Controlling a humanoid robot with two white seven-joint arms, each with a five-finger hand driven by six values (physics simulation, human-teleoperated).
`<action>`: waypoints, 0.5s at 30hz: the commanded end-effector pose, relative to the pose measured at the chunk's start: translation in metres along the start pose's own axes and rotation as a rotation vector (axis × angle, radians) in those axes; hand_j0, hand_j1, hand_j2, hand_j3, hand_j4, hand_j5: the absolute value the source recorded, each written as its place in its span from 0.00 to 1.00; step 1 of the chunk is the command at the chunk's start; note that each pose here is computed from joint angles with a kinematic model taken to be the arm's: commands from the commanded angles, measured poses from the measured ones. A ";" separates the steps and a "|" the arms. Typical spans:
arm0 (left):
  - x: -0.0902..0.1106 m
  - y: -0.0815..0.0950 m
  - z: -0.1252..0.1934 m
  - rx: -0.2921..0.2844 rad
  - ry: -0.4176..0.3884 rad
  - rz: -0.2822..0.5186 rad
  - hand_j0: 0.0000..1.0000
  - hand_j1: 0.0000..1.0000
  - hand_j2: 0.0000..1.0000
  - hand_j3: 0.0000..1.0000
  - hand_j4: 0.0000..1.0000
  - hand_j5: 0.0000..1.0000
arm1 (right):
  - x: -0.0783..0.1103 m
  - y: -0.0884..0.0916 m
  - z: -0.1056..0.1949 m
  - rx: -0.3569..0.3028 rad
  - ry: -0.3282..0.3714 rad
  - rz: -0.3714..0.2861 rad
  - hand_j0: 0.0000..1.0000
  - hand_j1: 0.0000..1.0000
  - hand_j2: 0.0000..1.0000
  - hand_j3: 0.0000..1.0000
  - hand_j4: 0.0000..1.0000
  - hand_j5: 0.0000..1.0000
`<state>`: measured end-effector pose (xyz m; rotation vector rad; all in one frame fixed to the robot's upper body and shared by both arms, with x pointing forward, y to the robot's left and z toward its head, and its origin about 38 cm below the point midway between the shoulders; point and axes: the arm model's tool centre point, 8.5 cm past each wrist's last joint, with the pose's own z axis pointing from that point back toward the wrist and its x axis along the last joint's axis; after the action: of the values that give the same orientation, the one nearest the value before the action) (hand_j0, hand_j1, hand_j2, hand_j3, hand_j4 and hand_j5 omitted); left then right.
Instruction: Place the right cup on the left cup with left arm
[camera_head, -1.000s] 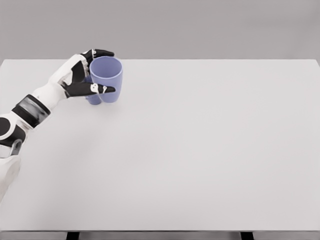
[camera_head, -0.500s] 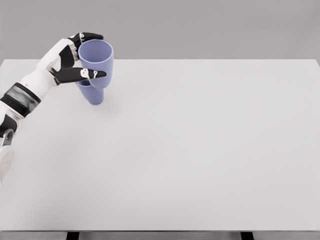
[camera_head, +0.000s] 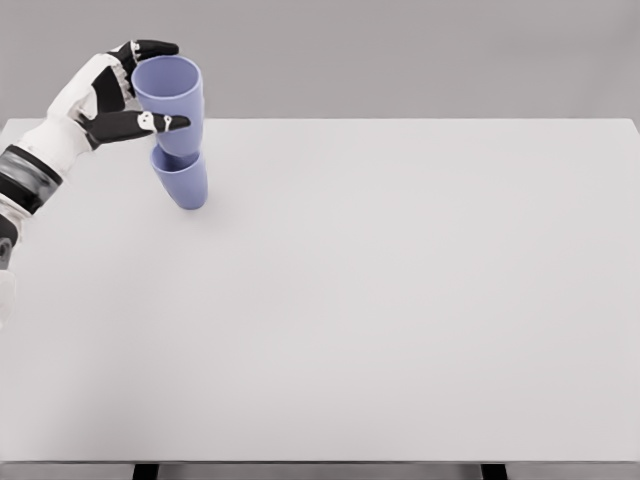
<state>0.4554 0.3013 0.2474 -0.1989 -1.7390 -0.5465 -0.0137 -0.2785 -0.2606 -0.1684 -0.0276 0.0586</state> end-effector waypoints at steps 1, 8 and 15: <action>-0.005 0.005 0.002 0.015 0.012 0.011 0.70 0.70 0.70 0.70 0.70 0.70 | 0.000 0.000 0.000 0.000 0.000 0.000 1.00 1.00 1.00 1.00 1.00 1.00; -0.015 0.016 0.001 0.043 0.040 0.028 0.70 0.70 0.70 0.70 0.70 0.70 | 0.000 0.000 0.000 0.000 0.000 0.000 1.00 1.00 1.00 1.00 1.00 1.00; -0.019 0.023 -0.002 0.058 0.056 0.036 0.70 0.70 0.70 0.70 0.70 0.70 | 0.000 0.000 0.000 0.000 0.000 0.000 1.00 1.00 1.00 1.00 1.00 1.00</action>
<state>0.4708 0.3217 0.2372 -0.1698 -1.6980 -0.4792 -0.0137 -0.2785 -0.2606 -0.1684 -0.0276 0.0586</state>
